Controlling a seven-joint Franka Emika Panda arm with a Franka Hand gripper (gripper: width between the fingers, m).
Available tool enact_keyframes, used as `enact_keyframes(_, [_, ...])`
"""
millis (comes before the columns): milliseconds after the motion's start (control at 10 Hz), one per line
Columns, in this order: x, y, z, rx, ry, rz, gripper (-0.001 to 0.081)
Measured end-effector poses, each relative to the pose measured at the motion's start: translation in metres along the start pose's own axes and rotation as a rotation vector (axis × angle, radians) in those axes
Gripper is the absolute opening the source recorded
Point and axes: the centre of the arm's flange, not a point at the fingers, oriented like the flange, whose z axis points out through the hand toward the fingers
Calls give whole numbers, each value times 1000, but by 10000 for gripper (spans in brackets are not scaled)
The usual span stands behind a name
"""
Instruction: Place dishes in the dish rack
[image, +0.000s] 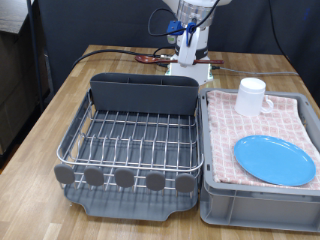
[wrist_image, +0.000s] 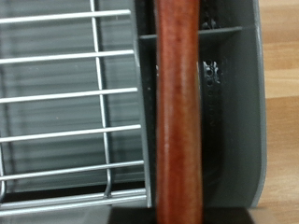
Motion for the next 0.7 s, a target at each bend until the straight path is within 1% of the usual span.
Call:
enact_keyframes(300, [14, -8, 12, -105, -91, -8, 91])
enact_keyframes(700, [31, -19, 19, -200, -186, -40, 91])
